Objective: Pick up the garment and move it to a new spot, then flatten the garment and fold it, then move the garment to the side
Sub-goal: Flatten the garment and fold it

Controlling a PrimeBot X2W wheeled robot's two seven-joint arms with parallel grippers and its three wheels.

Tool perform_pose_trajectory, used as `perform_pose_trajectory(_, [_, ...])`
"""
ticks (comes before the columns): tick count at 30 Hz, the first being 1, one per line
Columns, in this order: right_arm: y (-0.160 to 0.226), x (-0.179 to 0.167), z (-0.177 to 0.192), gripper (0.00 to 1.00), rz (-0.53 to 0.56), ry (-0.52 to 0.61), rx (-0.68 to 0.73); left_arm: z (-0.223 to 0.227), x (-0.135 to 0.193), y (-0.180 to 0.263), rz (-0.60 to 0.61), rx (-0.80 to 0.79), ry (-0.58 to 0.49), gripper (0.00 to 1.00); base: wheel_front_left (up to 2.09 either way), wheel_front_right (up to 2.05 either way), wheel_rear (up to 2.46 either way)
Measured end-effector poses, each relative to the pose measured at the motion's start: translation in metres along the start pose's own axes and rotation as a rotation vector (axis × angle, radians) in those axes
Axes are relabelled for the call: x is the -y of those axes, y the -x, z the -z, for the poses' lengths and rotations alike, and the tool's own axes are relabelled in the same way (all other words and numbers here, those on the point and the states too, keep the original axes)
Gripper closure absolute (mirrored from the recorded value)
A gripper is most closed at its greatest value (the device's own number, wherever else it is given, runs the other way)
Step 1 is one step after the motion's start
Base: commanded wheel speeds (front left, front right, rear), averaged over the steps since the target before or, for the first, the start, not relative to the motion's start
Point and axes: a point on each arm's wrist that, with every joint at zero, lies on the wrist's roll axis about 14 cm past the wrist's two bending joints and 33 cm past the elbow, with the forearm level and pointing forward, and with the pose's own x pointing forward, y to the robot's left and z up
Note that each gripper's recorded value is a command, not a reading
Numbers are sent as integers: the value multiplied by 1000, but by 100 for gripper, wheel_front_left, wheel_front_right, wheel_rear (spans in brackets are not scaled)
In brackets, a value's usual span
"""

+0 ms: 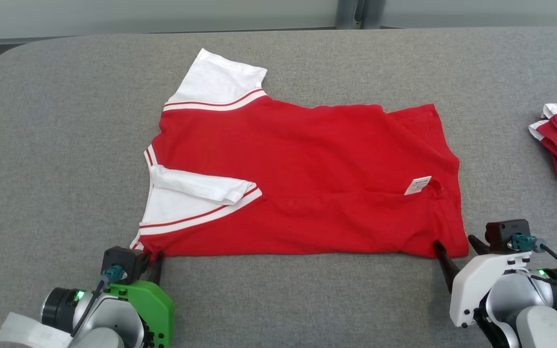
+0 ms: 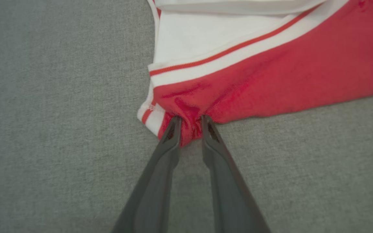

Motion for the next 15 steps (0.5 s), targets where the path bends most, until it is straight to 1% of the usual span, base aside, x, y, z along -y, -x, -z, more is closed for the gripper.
perform_pose_trajectory(1, [-1,-2,1,1,-7,-3,-5,0,0,-1,2,-2,-1,100,0,0,0])
perform_pose_trajectory(3, [-2,-5,1,26,-14,-10,-8,1,0,-2,4,-5,-2,100,0,0,0])
perform_pose_trajectory(4, [-3,-5,1,45,-16,-12,-8,2,0,-3,4,-8,-1,100,0,0,0])
perform_pose_trajectory(5, [-3,-6,1,58,-18,-15,-11,2,0,-3,5,-9,1,100,0,0,0])
perform_pose_trajectory(6, [-4,-7,1,64,-20,-14,-11,2,0,-4,6,-9,3,100,0,0,0])
perform_pose_trajectory(8, [-4,-7,0,65,-21,-13,-11,2,0,-4,6,-10,3,100,0,0,0])
perform_pose_trajectory(9, [-4,-7,0,65,-22,-13,-11,2,-1,-4,5,-10,2,100,0,0,0])
perform_pose_trajectory(11, [-5,-7,1,84,-22,-12,-13,2,-1,-5,4,-7,2,100,0,0,0])
perform_pose_trajectory(12, [-5,-6,1,88,-22,-11,-13,2,-1,-5,4,-7,3,100,0,0,0])
perform_pose_trajectory(13, [-5,-6,1,88,-21,-10,-13,1,-1,-5,4,-7,2,100,0,0,0])
perform_pose_trajectory(14, [-5,-6,0,100,-20,-9,-12,1,-2,-5,4,-6,2,100,0,0,0])
perform_pose_trajectory(15, [-5,-6,0,100,-20,-9,-11,1,-2,-5,3,-6,1,100,0,0,0])
